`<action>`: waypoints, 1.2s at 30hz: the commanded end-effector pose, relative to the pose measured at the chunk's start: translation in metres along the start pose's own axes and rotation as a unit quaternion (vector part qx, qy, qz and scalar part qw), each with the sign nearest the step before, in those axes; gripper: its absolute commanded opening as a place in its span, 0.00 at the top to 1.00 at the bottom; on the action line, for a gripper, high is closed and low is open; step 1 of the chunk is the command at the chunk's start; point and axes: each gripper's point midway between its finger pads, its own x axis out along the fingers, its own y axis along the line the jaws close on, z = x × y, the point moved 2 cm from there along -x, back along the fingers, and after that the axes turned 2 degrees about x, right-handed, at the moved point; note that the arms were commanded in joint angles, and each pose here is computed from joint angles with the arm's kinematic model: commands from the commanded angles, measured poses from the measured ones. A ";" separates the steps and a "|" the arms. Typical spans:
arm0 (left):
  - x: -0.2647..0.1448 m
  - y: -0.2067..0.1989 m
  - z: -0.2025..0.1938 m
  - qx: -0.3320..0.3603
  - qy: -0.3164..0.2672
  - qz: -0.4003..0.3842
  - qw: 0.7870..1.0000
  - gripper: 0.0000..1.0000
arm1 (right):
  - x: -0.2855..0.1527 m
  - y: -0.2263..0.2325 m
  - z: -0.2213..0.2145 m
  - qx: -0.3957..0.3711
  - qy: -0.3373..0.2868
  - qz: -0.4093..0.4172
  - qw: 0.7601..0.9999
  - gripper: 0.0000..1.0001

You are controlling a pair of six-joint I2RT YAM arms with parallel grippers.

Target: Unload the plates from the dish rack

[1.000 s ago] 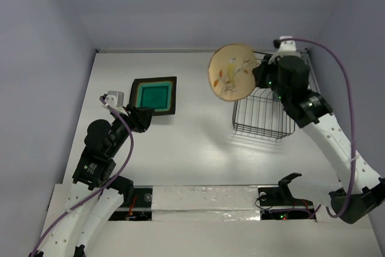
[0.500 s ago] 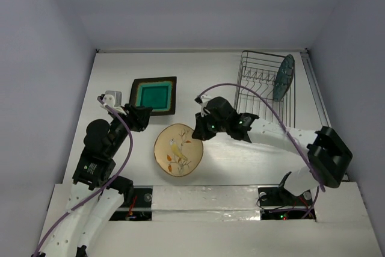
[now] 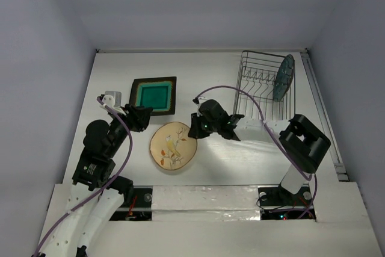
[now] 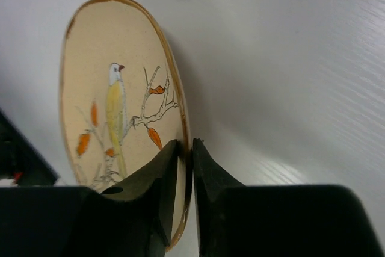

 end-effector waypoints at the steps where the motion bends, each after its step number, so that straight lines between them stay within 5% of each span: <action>1: -0.002 -0.009 0.020 0.007 -0.035 -0.018 0.999 0.65 | 0.006 -0.021 0.002 -0.005 -0.022 -0.056 0.998 0.77; 6: -0.003 -0.011 0.021 0.008 -0.037 -0.024 0.999 0.64 | 0.003 -0.036 0.000 -0.008 -0.027 -0.099 0.995 0.43; 10: -0.004 -0.011 0.021 0.007 -0.037 -0.024 0.999 0.63 | -0.014 -0.045 0.002 -0.011 -0.028 -0.136 0.990 0.35; 14: -0.005 -0.011 0.021 0.007 -0.038 -0.026 0.999 0.63 | -0.066 -0.027 0.051 -0.018 -0.115 -0.153 0.981 0.35; 17: -0.006 -0.012 0.022 0.008 -0.041 -0.027 0.999 0.63 | -0.125 -0.036 0.107 -0.017 -0.203 -0.192 0.960 0.52; 18: -0.007 -0.013 0.023 0.008 -0.043 -0.028 0.999 0.63 | -0.144 -0.059 0.126 -0.008 -0.226 -0.221 0.949 0.65; 19: -0.008 -0.013 0.023 0.009 -0.043 -0.029 0.999 0.63 | -0.164 -0.069 0.136 -0.003 -0.240 -0.241 0.940 0.97; 24: -0.011 -0.013 0.024 0.007 -0.047 -0.030 0.998 0.70 | -0.267 -0.163 0.176 0.039 -0.307 -0.475 0.824 1.00; 26: -0.013 -0.014 0.025 0.007 -0.051 -0.031 0.998 0.98 | -0.299 -0.200 0.180 0.071 -0.311 -0.537 0.781 0.85; 27: -0.013 -0.013 0.024 0.005 -0.051 -0.029 0.998 1.00 | -0.311 -0.211 0.180 0.081 -0.313 -0.561 0.762 0.76; 28: -0.013 -0.013 0.025 0.005 -0.052 -0.027 0.998 1.00 | -0.322 -0.216 0.187 0.089 -0.318 -0.570 0.753 0.42; 29: -0.013 -0.012 0.025 0.004 -0.053 -0.026 0.998 1.00 | -0.329 -0.228 0.190 0.097 -0.316 -0.573 0.750 0.31; 31: -0.014 -0.013 0.026 0.004 -0.054 -0.026 0.998 1.00 | -0.325 -0.238 0.199 0.099 -0.298 -0.582 0.750 0.24; 36: -0.017 -0.019 0.024 0.005 -0.049 -0.043 0.998 0.72 | -0.321 -0.276 0.209 0.109 -0.260 -0.615 0.737 0.30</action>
